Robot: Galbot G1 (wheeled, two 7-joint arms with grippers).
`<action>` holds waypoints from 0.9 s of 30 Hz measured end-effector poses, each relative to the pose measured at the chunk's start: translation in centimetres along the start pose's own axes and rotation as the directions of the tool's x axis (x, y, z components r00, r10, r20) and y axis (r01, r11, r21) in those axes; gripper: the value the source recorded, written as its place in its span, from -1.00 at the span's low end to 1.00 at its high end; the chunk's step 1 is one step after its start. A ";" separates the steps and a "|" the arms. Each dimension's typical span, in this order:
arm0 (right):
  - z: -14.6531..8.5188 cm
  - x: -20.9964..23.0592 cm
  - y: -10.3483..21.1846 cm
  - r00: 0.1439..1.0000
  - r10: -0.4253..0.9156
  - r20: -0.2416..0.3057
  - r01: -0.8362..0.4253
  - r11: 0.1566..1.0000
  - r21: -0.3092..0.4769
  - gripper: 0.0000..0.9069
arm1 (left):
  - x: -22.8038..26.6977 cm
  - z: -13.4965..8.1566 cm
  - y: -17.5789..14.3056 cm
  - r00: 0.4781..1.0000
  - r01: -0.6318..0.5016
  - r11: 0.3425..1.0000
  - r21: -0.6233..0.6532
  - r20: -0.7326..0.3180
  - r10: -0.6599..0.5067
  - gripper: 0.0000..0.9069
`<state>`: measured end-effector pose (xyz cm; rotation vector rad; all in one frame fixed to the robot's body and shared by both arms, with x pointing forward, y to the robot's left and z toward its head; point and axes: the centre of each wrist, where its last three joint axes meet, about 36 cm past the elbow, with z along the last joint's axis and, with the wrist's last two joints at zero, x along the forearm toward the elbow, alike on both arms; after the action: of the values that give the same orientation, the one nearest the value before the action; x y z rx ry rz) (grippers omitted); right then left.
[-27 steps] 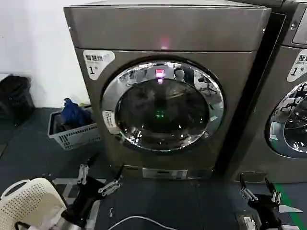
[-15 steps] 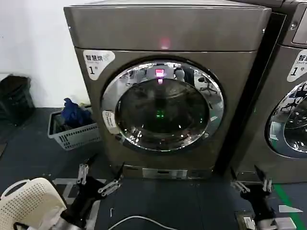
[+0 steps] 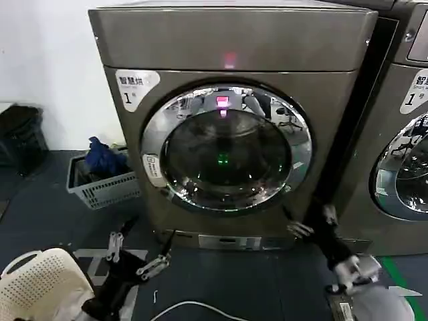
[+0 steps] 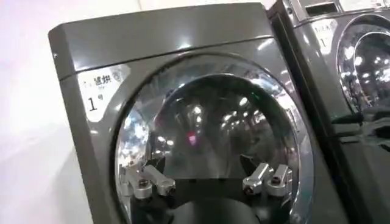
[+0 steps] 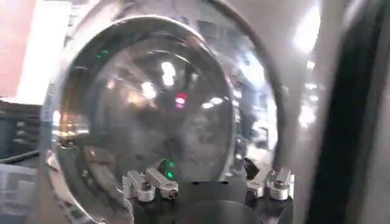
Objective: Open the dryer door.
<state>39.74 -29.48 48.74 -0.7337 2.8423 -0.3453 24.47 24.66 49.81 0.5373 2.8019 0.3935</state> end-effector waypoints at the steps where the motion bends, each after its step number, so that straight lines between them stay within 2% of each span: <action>1: 0.0 -0.6 0.0 1.000 -0.021 0.006 0.021 1.000 0.000 1.00 | 0.1 -0.1 -0.1 1.000 0.002 1.000 -0.001 -0.002 -0.002 1.00; 10: -0.8 -6.1 0.8 0.986 -0.148 0.074 0.146 0.989 0.028 1.00 | 0.7 0.0 -0.5 1.000 0.014 1.000 -0.007 -0.024 -0.014 1.00; 27: -2.1 -15.3 3.6 0.948 -0.299 0.112 0.294 0.954 0.060 1.00 | 0.9 0.0 -0.5 0.999 0.030 0.999 -0.018 -0.020 -0.030 1.00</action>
<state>50.77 -18.55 51.59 -1.1365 2.6032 -0.3882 23.54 24.55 49.45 0.4893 2.8198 0.4200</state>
